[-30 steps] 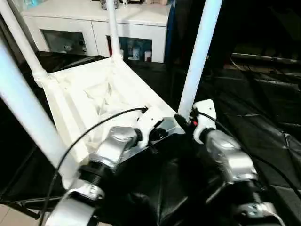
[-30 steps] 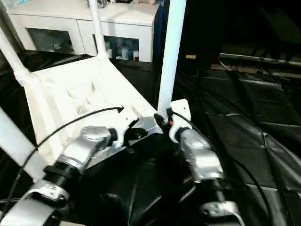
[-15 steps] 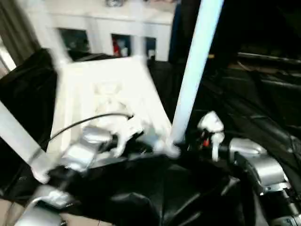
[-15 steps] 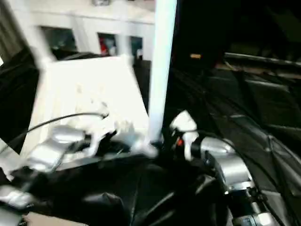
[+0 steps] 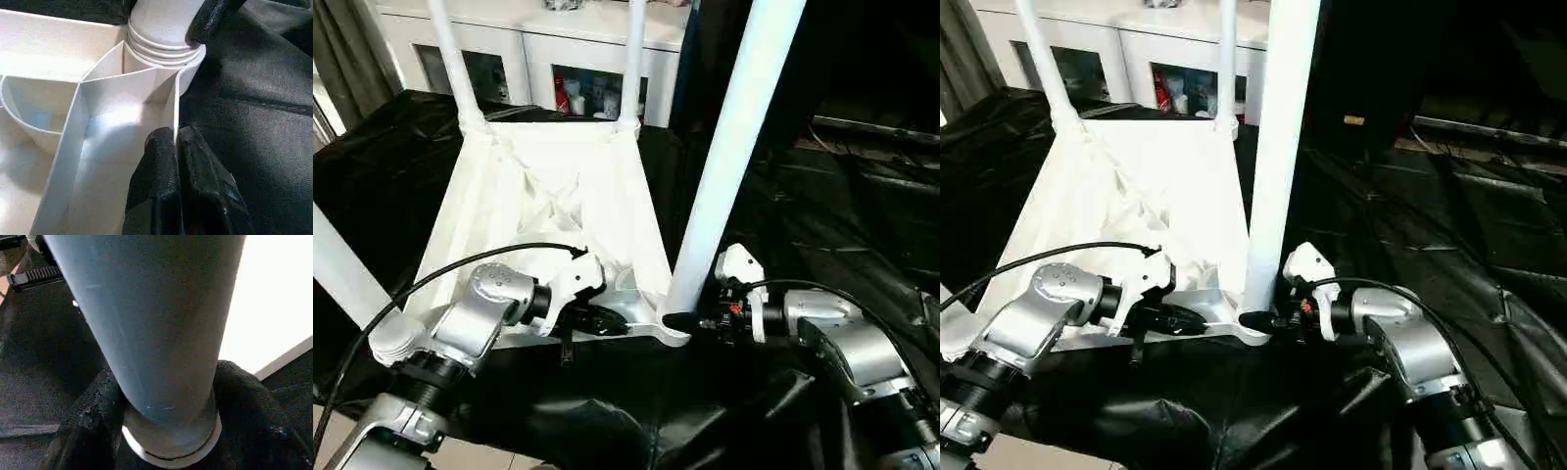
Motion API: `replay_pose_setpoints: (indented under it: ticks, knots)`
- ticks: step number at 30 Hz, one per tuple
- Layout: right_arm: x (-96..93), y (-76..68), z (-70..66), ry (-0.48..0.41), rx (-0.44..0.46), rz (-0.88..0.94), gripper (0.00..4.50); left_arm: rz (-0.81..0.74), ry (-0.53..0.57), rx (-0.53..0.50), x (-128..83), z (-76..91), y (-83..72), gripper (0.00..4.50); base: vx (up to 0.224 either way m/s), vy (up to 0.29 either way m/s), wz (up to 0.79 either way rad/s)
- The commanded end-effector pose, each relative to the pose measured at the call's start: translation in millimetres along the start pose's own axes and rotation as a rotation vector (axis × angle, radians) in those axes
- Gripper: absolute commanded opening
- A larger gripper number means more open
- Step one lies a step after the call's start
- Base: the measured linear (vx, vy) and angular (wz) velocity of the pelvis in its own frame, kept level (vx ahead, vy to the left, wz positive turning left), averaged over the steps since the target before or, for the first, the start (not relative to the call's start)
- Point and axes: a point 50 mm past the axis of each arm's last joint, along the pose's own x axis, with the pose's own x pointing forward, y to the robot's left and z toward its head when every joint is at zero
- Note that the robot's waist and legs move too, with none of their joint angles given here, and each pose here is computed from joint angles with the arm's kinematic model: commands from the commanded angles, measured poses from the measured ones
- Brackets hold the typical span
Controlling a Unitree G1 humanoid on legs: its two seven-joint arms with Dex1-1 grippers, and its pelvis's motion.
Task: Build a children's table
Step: Rotate leg to tighten
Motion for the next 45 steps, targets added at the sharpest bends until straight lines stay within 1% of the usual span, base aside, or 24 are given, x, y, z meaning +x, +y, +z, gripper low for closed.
replay_pose_setpoints:
  ticks: [1,3,5,6,9,11,12,14,17,20,21,22,23,24,27,28,30,32,35,36,37,38,41,45]
  knots:
    - [17.4,-1.2,-4.9,-0.01,0.042,-0.071,2.34,0.085,-0.015,-0.022,15.2,4.6,4.9,0.0,0.0,0.0,0.0]
    - [19.9,-5.0,-6.0,-0.017,0.059,-0.129,2.33,0.119,-0.019,-0.031,16.8,6.0,8.1,0.0,0.0,0.0,0.0]
    - [25.4,-10.7,-9.2,-0.038,0.105,-0.237,2.29,0.182,-0.019,-0.038,22.8,9.0,13.6,0.0,0.0,0.0,0.0]
    - [31.6,-14.6,-13.4,-0.057,0.168,-0.35,2.21,0.247,-0.026,-0.05,30.5,13.2,18.7,0.0,0.0,0.0,0.0]
    - [37.8,-18.2,-19.2,-0.065,0.248,-0.488,2.12,0.312,-0.037,-0.07,41.2,19.6,22.5,0.0,0.0,0.0,0.0]
    - [42.7,-21.0,-24.8,-0.057,0.307,-0.616,2.1,0.355,-0.049,-0.084,52.8,26.8,23.5,0.0,0.0,0.0,0.0]
    - [47.7,-22.3,-28.5,-0.043,0.344,-0.704,2.09,0.362,-0.06,-0.089,65.0,33.9,20.8,0.0,0.0,0.0,0.0]
    - [51.9,-21.6,-28.4,-0.037,0.346,-0.726,2.09,0.354,-0.065,-0.088,72.0,37.5,18.2,0.0,0.0,0.0,0.0]
    - [62.0,-14.8,-21.3,-0.048,0.309,-0.681,2.09,0.329,-0.074,-0.069,83.6,44.2,13.2,0.0,0.0,0.0,0.0]
    - [63.5,-10.9,-13.8,-0.09,0.278,-0.629,2.09,0.306,-0.07,-0.057,83.1,43.3,13.6,0.0,0.0,0.0,0.0]
    - [63.4,-10.9,-13.8,-0.091,0.278,-0.629,2.42,0.306,-0.07,-0.057,83.0,43.3,13.6,0.0,0.0,0.0,0.0]
    - [62.5,-11.0,-12.9,-0.102,0.282,-0.619,2.42,0.303,-0.068,-0.054,81.2,42.0,14.2,0.0,0.0,0.0,0.0]
    - [56.1,-12.8,-10.2,-0.125,0.285,-0.581,2.42,0.276,-0.063,-0.042,73.9,38.6,15.3,0.0,0.0,0.0,0.0]
    - [55.5,-13.0,-10.0,-0.126,0.285,-0.577,2.77,0.274,-0.062,-0.041,73.3,38.3,15.3,0.0,0.0,0.0,0.0]
    - [48.6,-13.9,-7.0,-0.133,0.259,-0.529,2.88,0.239,-0.057,-0.028,65.3,34.6,15.4,0.0,0.0,0.0,0.0]
    - [46.3,-13.7,-6.4,-0.128,0.244,-0.508,2.88,0.226,-0.053,-0.027,63.0,33.2,15.0,0.0,0.0,0.0,0.0]
    - [37.4,-11.3,-4.6,-0.111,0.175,-0.407,2.88,0.18,-0.037,-0.011,54.4,27.8,13.5,0.0,0.0,0.0,0.0]
    - [23.4,-2.1,-2.8,-0.081,0.099,-0.213,2.88,0.09,-0.021,0.024,39.5,19.4,9.0,0.0,0.0,0.0,0.0]
    - [17.8,0.4,-2.5,-0.066,0.078,-0.153,2.88,0.049,-0.013,0.034,32.8,15.8,6.4,0.0,0.0,0.0,0.0]
    - [10.2,3.1,-2.4,-0.04,0.05,-0.072,2.88,-0.019,-0.012,0.036,22.2,11.7,1.4,0.0,0.0,0.0,0.0]
    - [10.1,3.1,-2.4,-0.04,0.05,-0.071,2.88,-0.02,-0.012,0.036,22.0,11.6,1.3,0.0,0.0,0.0,0.0]
    - [4.8,4.2,-3.9,-0.008,0.018,-0.012,2.88,-0.08,-0.024,0.043,14.0,9.5,-4.1,0.0,0.0,0.0,0.0]
    - [2.6,4.3,-5.8,0.021,0.002,0.021,2.88,-0.111,-0.025,0.042,9.8,7.8,-8.0,0.0,0.0,0.0,0.0]
    - [3.5,6.0,-5.8,0.022,0.011,0.052,2.88,-0.121,-0.025,0.034,8.7,7.3,-10.3,0.0,0.0,0.0,0.0]
